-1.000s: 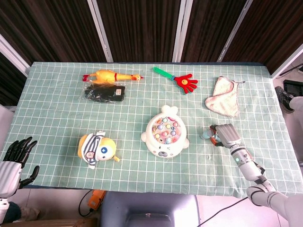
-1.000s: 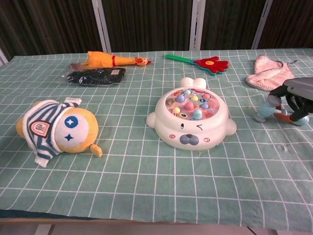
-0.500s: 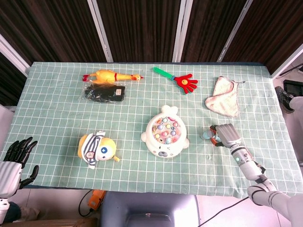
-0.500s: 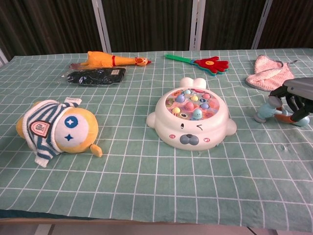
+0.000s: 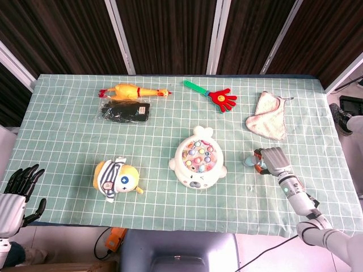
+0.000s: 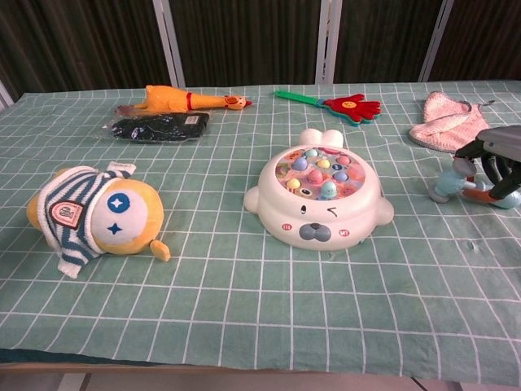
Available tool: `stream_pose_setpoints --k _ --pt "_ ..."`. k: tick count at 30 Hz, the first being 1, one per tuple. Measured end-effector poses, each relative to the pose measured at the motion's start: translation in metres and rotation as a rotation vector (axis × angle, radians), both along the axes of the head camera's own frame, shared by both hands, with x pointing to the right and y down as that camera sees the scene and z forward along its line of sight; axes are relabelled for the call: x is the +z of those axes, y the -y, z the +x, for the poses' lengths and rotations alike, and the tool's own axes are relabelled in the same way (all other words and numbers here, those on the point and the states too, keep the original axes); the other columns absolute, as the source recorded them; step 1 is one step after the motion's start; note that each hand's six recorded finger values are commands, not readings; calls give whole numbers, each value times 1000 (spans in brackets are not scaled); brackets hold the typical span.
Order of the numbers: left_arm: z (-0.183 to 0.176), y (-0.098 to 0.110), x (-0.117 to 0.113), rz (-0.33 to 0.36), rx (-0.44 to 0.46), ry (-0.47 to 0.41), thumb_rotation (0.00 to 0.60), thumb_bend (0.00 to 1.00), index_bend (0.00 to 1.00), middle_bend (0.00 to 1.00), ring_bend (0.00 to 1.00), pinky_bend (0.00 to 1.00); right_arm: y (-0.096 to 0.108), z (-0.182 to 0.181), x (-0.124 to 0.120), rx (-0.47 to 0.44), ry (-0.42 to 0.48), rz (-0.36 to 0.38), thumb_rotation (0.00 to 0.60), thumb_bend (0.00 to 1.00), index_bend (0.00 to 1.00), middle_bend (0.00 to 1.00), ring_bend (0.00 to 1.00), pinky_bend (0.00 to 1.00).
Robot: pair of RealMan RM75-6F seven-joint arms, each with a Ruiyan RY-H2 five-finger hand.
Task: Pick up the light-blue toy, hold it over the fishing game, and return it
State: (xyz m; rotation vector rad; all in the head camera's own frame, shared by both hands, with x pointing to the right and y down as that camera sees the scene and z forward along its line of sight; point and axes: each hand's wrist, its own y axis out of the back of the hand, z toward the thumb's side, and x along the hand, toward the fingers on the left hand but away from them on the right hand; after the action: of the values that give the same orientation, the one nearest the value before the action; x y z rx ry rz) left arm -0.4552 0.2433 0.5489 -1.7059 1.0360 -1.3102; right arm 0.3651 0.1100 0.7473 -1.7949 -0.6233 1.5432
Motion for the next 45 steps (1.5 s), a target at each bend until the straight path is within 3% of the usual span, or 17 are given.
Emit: stream_pose_setpoints --k 45 --pt "2 0 2 -1 9 4 600 469 29 0 0 11 7 14 0 60 -46 16 600 423 628 498 640 673"
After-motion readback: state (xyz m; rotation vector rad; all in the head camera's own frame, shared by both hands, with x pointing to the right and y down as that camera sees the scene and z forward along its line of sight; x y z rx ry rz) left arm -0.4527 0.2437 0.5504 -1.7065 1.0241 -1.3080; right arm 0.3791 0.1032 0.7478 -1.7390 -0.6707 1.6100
